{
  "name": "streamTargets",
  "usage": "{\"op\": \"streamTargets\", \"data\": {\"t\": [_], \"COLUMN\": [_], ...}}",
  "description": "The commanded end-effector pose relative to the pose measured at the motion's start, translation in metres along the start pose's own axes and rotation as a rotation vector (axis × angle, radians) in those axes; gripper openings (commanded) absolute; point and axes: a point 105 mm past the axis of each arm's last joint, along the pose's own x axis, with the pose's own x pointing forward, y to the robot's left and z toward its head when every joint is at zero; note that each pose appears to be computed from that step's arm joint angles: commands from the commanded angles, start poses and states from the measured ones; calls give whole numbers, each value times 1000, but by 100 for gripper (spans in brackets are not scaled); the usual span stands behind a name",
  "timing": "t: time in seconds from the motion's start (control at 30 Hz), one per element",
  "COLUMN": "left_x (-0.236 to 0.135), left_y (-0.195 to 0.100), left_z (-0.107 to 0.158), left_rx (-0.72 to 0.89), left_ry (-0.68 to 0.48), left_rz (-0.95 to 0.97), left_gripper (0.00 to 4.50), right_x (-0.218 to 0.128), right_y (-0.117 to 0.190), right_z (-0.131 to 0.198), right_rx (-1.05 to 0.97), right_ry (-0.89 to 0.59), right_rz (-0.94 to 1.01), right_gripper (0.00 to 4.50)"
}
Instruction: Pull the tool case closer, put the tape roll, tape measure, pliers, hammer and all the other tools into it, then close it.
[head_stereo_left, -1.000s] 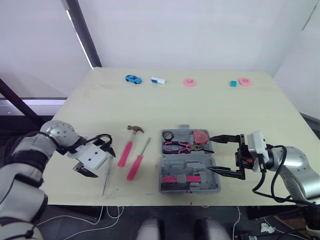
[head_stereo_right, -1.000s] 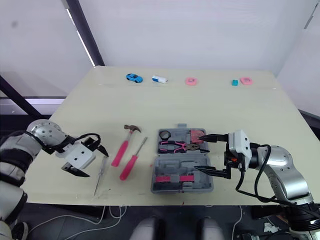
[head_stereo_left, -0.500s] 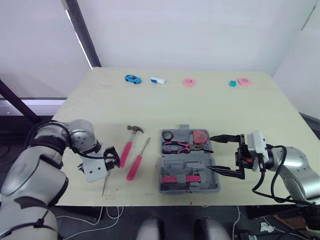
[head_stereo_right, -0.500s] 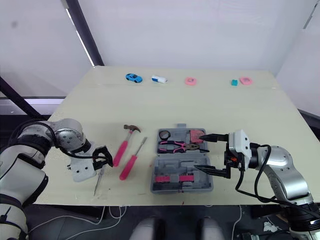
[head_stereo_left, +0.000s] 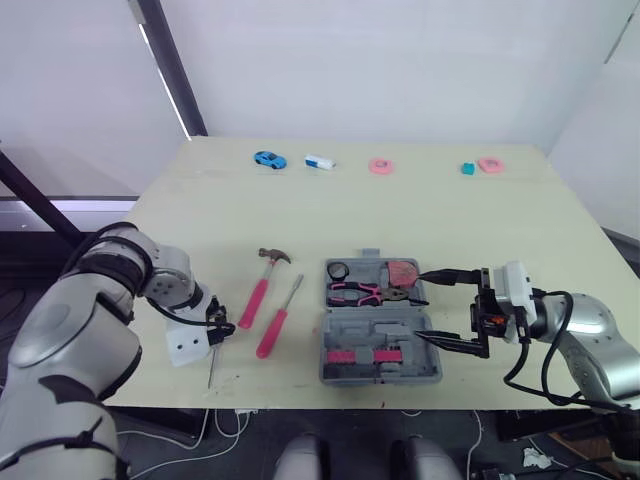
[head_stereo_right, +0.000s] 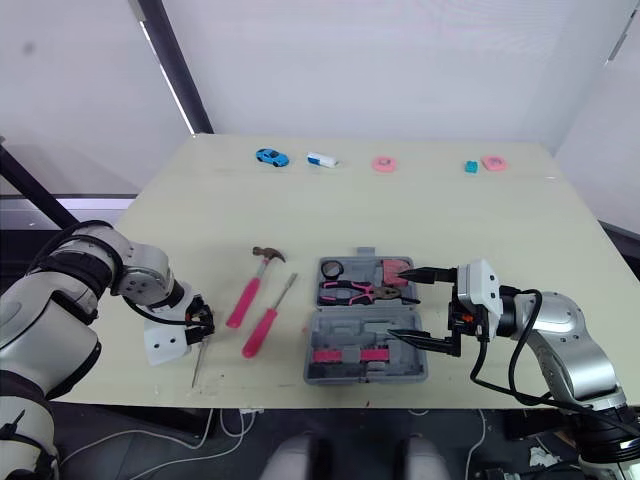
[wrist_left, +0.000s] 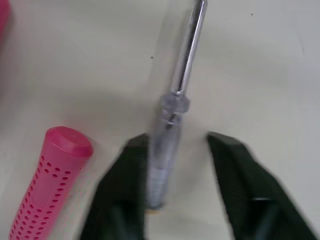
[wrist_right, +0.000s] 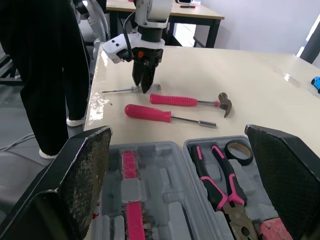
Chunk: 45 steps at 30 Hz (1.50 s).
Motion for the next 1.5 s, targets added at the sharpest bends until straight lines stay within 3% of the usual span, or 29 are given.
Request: {"op": "streamTargets", "data": {"t": [0.03, 0.37, 0.6, 0.87, 1.1, 1.2, 1.3, 1.4, 1.5], "left_x": [11, 1, -28, -62, -86, -99, -109, -113, -109], "left_y": [3, -5, -3, -22, -6, 9, 26, 36, 43], "left_z": [12, 30, 10, -2, -28, -46, -57, -59, -55], "left_rx": [28, 34, -45, -154, -198, -271, -391, -520, -689], "left_ry": [-69, -188, -83, -2, 177, 278, 303, 268, 157], "left_rz": [23, 28, 124, 163, 268, 378, 541, 649, 746], "left_gripper": [5, 0, 0, 0, 0, 0, 0, 0, 0], "right_x": [1, 2, 3, 4, 5, 6, 7, 6, 5], "right_y": [0, -2, -1, -1, -3, -3, -3, -2, -2], "right_z": [10, 9, 9, 9, 8, 8, 8, 7, 7], "right_rx": [-51, -56, -54, -46, -47, -47, -46, -44, -43], "right_ry": [-16, -14, -19, -23, -26, -28, -30, -29, -28], "right_rz": [0, 5, 9, 16, 29, 32, 30, 27, 22], "right_gripper": [450, 450, 450, 450, 450, 450, 450, 450, 450]}}
